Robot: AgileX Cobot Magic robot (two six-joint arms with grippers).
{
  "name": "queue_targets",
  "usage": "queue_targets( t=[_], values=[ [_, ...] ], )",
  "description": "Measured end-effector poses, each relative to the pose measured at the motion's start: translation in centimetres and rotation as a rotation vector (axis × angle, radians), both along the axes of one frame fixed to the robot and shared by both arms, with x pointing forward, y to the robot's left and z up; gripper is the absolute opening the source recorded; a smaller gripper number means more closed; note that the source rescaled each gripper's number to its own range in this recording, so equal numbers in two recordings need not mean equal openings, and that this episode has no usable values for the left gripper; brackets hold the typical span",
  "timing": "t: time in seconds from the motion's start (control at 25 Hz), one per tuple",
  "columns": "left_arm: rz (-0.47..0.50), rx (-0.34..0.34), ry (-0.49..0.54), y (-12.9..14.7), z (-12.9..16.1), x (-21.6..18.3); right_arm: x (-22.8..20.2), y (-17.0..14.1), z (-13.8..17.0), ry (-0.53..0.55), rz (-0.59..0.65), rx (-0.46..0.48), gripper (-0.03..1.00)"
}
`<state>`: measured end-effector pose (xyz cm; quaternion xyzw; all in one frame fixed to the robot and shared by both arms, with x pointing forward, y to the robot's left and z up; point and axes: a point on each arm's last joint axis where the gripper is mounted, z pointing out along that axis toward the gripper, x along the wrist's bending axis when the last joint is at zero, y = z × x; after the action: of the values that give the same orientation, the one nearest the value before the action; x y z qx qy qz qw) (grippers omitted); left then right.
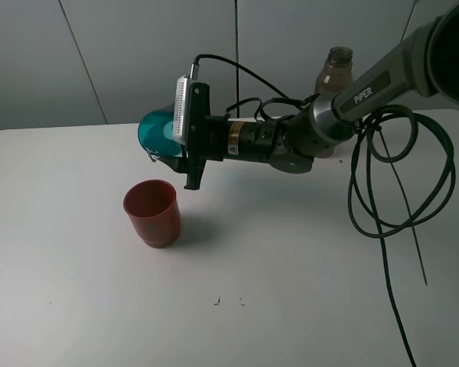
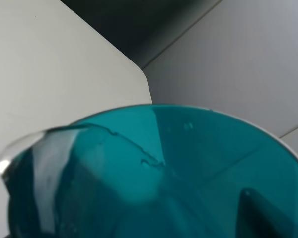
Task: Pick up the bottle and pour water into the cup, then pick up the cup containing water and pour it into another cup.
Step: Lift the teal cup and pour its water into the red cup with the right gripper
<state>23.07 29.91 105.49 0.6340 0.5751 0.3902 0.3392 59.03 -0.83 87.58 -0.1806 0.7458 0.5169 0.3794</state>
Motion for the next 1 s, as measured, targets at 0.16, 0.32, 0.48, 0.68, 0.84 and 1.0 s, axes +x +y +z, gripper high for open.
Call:
queue_targets(
  t=[0.16, 0.32, 0.48, 0.68, 0.84, 1.0],
  values=[
    [0.0, 0.0, 0.0, 0.0, 0.0, 0.0, -0.01, 0.01, 0.02, -0.093, 0.019, -0.037, 0.01],
    [0.0, 0.0, 0.0, 0.0, 0.0, 0.0, -0.06, 0.05, 0.15, -0.161, 0.037, -0.048, 0.01],
    [0.0, 0.0, 0.0, 0.0, 0.0, 0.0, -0.08, 0.07, 0.21, -0.238, 0.053, -0.073, 0.01],
    [0.0, 0.0, 0.0, 0.0, 0.0, 0.0, -0.06, 0.09, 0.26, -0.331, 0.069, -0.108, 0.01],
    [0.0, 0.0, 0.0, 0.0, 0.0, 0.0, -0.06, 0.11, 0.31, -0.375, 0.078, -0.121, 0.01],
    [0.0, 0.0, 0.0, 0.0, 0.0, 0.0, 0.01, 0.16, 0.42, -0.412, 0.083, -0.131, 0.01]
  ],
)
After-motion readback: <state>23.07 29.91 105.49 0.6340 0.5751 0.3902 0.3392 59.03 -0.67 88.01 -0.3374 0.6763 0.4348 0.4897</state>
